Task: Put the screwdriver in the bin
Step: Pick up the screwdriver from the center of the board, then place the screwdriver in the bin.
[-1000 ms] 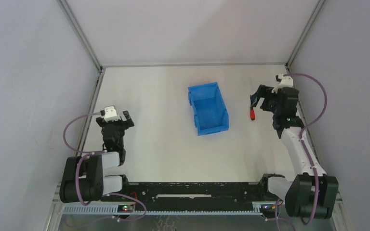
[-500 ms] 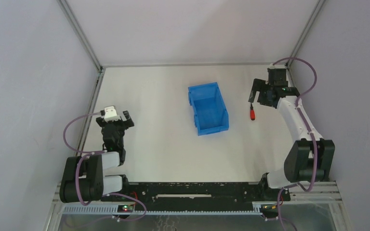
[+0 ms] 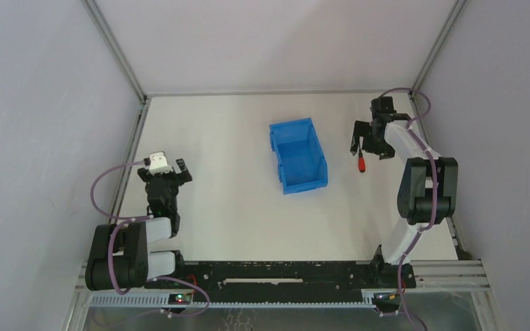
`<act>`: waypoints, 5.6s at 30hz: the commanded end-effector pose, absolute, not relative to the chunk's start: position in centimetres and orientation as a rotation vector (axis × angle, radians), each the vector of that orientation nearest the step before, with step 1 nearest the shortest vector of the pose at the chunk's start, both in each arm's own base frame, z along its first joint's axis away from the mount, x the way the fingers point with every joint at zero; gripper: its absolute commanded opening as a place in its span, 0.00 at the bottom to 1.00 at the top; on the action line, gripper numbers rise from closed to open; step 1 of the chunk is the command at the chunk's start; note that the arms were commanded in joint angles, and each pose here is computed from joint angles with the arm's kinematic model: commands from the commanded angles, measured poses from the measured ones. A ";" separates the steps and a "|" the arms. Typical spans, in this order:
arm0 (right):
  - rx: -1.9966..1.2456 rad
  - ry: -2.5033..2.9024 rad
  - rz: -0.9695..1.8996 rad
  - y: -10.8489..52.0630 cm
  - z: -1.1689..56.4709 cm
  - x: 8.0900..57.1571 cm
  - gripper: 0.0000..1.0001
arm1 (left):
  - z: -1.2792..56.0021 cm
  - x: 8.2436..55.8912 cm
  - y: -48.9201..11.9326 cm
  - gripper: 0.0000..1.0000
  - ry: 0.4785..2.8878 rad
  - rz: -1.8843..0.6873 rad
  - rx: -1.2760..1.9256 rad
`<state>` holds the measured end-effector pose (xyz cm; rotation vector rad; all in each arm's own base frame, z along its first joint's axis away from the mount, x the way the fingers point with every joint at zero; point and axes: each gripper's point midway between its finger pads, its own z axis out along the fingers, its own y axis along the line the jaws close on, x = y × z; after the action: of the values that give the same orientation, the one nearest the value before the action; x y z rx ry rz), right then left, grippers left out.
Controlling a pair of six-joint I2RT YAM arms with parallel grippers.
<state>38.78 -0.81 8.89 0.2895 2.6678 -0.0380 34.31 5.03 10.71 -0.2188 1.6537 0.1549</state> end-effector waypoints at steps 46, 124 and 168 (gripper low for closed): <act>0.239 2.879 -0.070 -1.1 -0.3 38.9 0.45 | 13.4 35.4 5.2 1.00 1.572 0.168 -0.212; -0.434 2.449 0.208 21.1 25.3 35.1 0.13 | 13.4 35.4 5.2 1.00 1.572 0.168 -0.212; -0.619 2.656 0.042 23.5 6.5 37.0 0.26 | 13.4 35.3 5.2 1.00 1.572 0.168 -0.213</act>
<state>36.24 23.00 7.13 -0.6410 2.6853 0.0500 34.31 5.04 10.71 -0.2188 1.6537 0.1555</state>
